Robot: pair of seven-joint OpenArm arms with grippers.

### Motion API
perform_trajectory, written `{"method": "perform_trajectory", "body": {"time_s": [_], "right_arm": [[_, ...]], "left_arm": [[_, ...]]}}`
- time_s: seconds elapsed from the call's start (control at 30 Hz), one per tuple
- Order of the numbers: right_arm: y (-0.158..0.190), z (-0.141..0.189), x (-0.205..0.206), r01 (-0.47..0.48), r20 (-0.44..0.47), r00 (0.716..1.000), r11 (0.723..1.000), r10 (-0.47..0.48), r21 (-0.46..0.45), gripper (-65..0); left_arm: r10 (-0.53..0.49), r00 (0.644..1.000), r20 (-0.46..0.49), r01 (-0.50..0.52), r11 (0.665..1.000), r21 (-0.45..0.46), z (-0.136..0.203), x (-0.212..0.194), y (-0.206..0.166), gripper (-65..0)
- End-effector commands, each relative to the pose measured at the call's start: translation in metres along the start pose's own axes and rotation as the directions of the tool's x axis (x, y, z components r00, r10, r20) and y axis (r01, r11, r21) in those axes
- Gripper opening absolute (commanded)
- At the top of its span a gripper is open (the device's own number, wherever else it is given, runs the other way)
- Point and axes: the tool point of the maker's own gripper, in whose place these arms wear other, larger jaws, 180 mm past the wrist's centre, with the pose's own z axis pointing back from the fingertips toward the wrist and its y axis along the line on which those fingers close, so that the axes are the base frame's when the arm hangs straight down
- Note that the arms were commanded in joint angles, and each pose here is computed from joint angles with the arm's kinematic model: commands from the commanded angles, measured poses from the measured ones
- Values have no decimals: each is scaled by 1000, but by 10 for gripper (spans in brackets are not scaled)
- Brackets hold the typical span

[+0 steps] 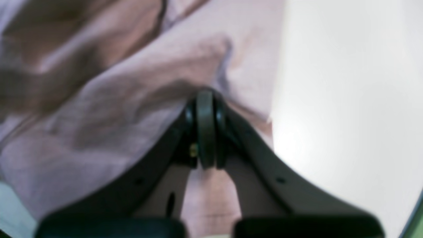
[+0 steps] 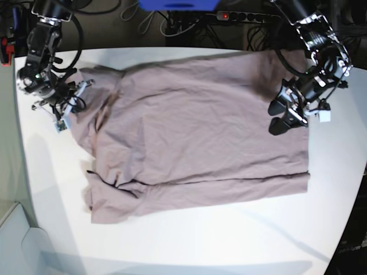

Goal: Layout the t-shirt on the table in an organized manner, then fold the t-shirt properly
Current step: 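Grasp the shirt's shoulder corners with both grippers and pull apart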

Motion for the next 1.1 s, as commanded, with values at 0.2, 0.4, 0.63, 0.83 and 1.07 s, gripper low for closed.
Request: {"method": "perform_trajectory", "body": {"time_s": [0.2,0.4,0.63,0.83,1.07], "right_arm": [[10,46,-33,-114,-76,991,992,110,-51,-650],[33,63,-32,-176,-59,983,984,174,-27,-650],[24,75,-17,-214,-33,977,974,212,-68,-650],[24,73,-7,-214,-9,977,974,214,-73,-650],[33,70,0,-197,15,980,978,199,-61,-650]], "left_arm": [[45,999,17,-46,999,16,-2,19,14,-218],[24,998,65,-29,996,80,0,29,27,-218],[-53,995,79,34,972,231,17,49,53,-218],[-96,991,98,65,958,278,38,77,57,-218],[-139,980,142,118,982,151,34,104,4,-218]]}}
